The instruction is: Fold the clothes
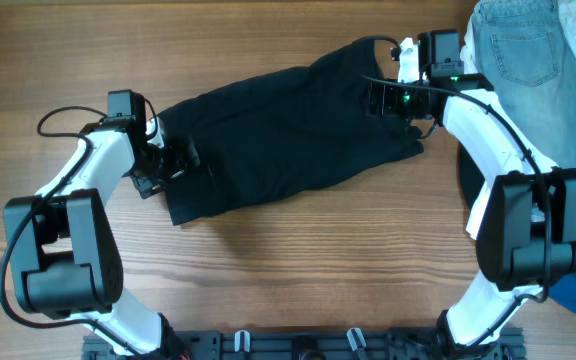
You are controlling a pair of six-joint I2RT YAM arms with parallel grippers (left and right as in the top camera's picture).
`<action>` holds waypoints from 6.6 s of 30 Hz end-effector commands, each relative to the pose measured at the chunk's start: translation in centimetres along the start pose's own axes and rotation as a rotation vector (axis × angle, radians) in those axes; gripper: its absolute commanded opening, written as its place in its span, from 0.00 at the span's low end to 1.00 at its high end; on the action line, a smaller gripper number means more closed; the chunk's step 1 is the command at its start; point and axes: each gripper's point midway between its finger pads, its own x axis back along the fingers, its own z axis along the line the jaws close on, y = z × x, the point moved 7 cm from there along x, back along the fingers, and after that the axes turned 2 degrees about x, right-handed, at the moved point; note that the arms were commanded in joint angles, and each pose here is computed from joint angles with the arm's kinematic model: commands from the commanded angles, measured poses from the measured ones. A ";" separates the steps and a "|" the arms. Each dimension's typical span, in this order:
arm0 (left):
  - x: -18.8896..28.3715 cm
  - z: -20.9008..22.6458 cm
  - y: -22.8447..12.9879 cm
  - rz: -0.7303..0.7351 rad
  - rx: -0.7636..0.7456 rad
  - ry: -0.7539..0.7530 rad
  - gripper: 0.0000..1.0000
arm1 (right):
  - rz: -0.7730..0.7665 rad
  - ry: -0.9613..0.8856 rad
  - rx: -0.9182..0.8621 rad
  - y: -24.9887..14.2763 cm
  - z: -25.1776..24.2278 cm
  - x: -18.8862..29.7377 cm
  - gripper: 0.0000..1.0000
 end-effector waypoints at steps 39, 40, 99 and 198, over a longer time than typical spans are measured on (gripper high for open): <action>-8.3 4.1 -1.8 0.132 0.111 0.323 0.04 | 0.033 -0.031 0.003 -0.5 -0.4 0.9 0.88; -7.4 4.1 -1.5 0.122 0.121 0.318 0.04 | 0.043 -0.016 0.002 -0.7 -0.2 0.9 0.86; 3.7 -23.7 -1.0 -0.407 -0.274 -0.460 0.04 | -0.230 0.350 -0.055 4.2 6.2 6.6 0.04; 5.0 -7.2 21.4 -0.699 -0.046 0.290 0.04 | -0.127 0.154 -0.131 1.9 0.4 7.2 0.29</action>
